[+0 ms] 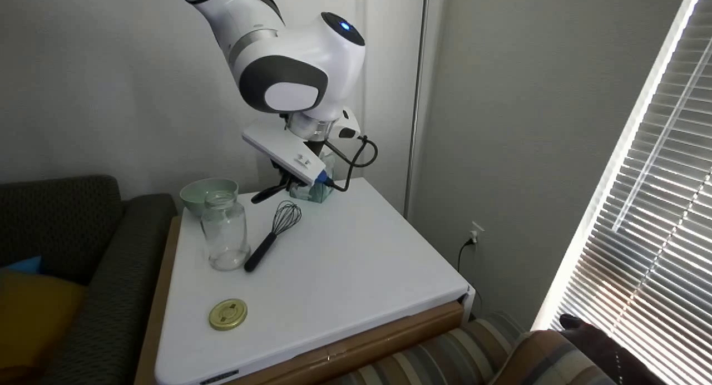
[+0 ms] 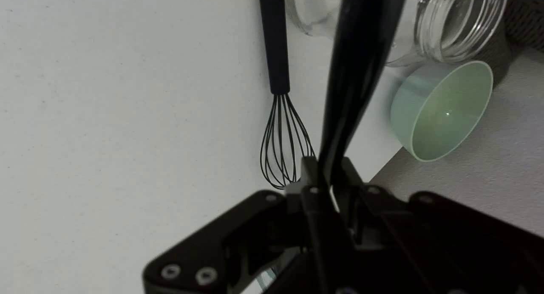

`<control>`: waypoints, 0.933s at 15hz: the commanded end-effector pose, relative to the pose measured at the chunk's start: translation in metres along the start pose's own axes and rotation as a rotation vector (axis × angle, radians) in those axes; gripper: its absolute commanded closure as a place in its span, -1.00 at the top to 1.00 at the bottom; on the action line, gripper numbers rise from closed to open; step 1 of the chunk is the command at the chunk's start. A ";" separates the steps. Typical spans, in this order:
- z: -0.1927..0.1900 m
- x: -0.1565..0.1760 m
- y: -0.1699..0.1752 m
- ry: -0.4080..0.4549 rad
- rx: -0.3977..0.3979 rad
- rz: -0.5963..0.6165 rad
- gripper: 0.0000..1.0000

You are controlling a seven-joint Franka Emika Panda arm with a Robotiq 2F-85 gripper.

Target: Get the black spoon and put it in the colourless glass

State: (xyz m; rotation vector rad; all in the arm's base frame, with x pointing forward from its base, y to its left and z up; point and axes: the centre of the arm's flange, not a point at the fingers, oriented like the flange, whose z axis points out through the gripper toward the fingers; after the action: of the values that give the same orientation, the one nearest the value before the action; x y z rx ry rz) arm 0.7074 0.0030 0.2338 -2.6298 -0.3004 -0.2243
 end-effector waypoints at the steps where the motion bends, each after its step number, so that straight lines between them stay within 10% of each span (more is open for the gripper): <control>1: 0.001 -0.002 -0.001 0.001 -0.004 -0.005 -0.94; 14: -0.013 -0.112 -0.025 0.251 -0.355 -0.279 -0.94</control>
State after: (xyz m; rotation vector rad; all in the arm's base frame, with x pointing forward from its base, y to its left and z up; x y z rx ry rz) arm 0.6343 0.0149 0.2295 -2.8237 -0.5313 -0.6489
